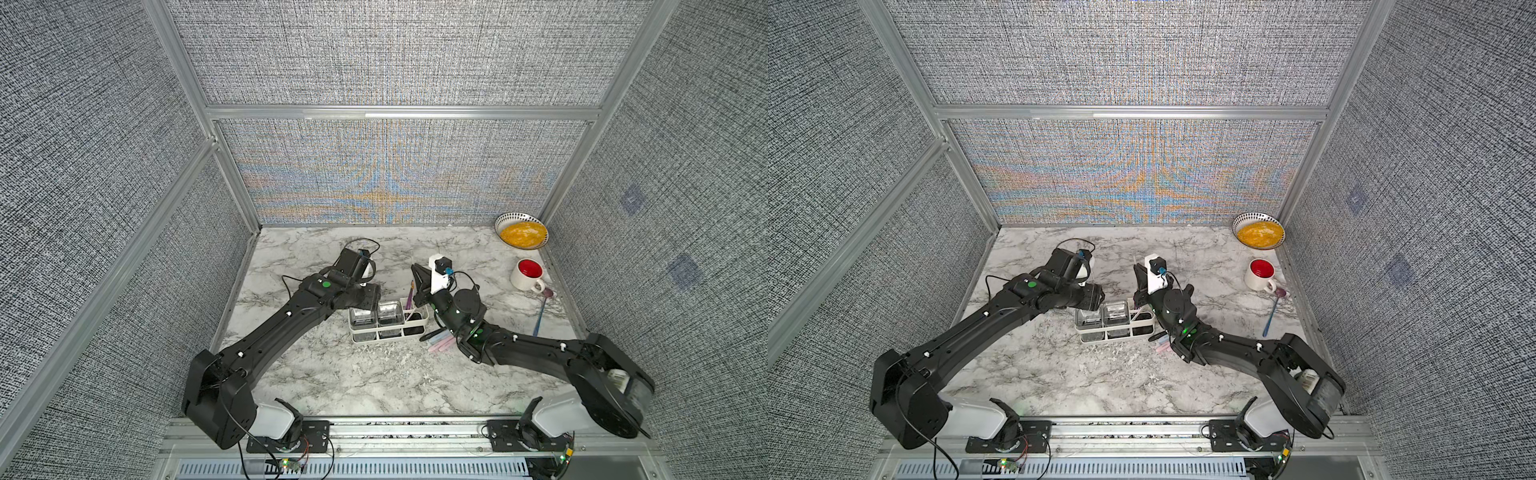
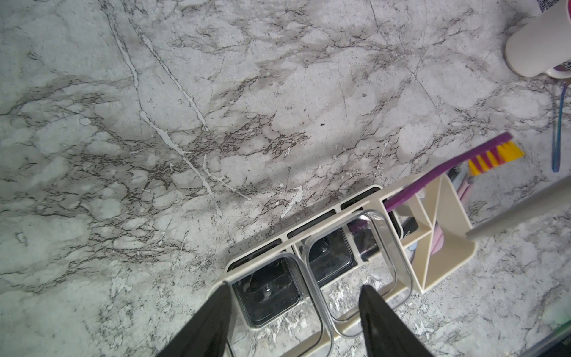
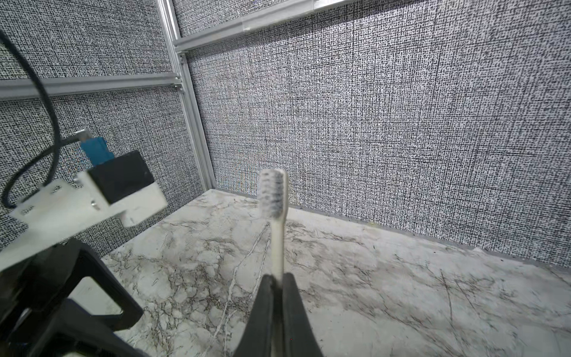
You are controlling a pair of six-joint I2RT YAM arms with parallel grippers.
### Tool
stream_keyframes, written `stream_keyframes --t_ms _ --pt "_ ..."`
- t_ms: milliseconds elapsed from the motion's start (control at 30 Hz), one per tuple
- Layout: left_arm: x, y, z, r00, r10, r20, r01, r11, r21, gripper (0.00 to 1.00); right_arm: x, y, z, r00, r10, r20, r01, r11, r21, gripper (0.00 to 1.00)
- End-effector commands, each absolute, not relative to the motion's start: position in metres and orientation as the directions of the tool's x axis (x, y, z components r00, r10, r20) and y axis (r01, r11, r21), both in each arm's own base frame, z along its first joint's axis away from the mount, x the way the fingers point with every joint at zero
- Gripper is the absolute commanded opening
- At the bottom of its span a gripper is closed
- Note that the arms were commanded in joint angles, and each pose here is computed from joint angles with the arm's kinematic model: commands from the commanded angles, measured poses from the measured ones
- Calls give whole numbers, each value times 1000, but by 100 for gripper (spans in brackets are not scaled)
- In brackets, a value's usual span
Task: Place the toothbrush into the toothbrush holder
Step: Place the toothbrush in the toothbrush holder.
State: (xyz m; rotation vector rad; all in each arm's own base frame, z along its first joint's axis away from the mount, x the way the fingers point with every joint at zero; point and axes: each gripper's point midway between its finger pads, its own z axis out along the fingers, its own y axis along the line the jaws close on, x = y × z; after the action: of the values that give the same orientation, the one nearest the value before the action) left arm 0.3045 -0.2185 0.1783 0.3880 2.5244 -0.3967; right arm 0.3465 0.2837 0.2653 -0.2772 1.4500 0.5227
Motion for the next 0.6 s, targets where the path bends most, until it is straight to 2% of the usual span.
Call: stream_keyframes --t_ms 0,567 --pt "304 -216 179 -807 196 -557 350 919 -184 68 340 278 302 187 294 -937 -506 847 164 3" --pt "302 -219 186 -799 189 -570 361 910 -204 68 350 292 271 244 320 -915 -494 853 167 2"
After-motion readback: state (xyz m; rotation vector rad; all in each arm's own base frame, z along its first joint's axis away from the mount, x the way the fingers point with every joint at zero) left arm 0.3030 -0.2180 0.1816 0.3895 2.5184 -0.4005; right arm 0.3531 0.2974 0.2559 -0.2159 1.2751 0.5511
